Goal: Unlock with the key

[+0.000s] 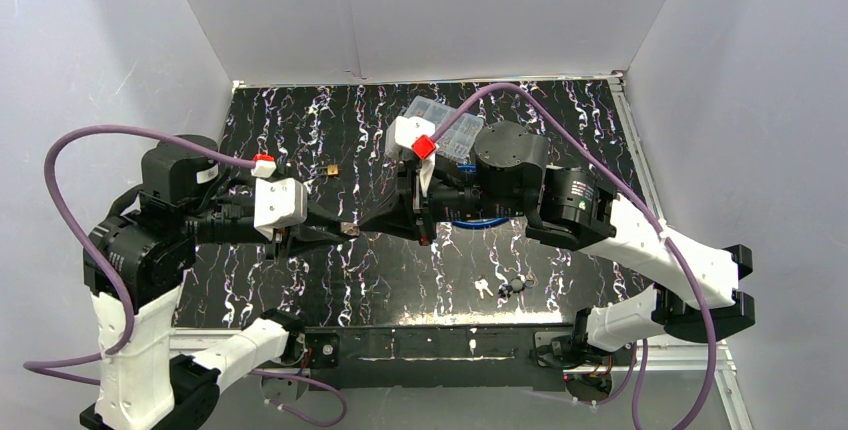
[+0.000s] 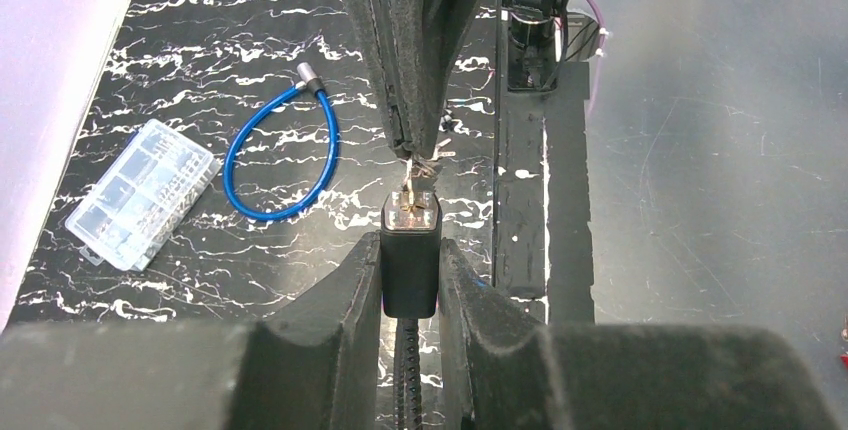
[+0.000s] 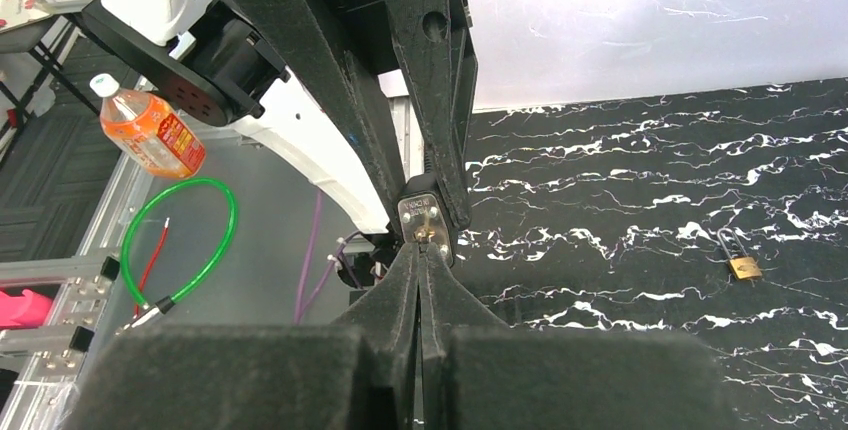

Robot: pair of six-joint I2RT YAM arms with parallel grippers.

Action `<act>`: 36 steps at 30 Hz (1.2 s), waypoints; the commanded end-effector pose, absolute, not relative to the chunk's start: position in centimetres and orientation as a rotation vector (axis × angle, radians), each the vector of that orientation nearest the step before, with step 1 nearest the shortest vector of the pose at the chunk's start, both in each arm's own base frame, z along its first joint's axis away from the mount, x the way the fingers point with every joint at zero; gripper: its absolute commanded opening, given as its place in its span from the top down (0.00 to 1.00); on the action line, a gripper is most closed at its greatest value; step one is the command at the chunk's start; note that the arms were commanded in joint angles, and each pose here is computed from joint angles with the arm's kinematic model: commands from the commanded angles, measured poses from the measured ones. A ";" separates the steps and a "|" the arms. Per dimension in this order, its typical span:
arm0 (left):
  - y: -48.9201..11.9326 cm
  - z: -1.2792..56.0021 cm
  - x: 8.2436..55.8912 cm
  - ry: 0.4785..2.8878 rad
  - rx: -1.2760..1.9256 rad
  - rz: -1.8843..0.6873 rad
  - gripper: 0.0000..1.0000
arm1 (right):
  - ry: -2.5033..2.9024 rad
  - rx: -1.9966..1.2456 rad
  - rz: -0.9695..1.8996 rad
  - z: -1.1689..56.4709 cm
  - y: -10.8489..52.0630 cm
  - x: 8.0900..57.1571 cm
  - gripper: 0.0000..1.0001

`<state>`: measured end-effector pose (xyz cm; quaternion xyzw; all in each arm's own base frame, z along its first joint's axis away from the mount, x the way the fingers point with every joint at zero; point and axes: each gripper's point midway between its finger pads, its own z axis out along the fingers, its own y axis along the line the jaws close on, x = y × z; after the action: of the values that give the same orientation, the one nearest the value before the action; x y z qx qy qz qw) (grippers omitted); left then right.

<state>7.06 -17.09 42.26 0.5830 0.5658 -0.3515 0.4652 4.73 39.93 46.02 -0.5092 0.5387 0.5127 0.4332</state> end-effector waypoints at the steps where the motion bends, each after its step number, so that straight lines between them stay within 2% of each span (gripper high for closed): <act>1: -17.4 43.2 7.2 1.332 1.432 -0.856 1.00 | 1.321 -1.274 1.344 46.0 41.2 4.1 0.99; 15: -17.8 44.0 6.4 1.340 1.431 -0.941 1.00 | 1.171 -1.467 1.292 44.2 41.8 0.6 0.99; 28: -19.1 46.3 5.2 1.334 1.411 -1.166 1.00 | 1.147 -1.515 1.280 43.3 39.8 0.0 0.99; 36: -19.4 46.4 5.4 1.331 1.407 -1.192 1.00 | 1.153 -1.504 1.271 43.8 40.6 0.3 0.99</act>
<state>4.77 -18.29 43.90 0.5450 0.5866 -0.4580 0.3861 2.38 38.98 47.27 -0.5578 0.4524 0.5035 0.4803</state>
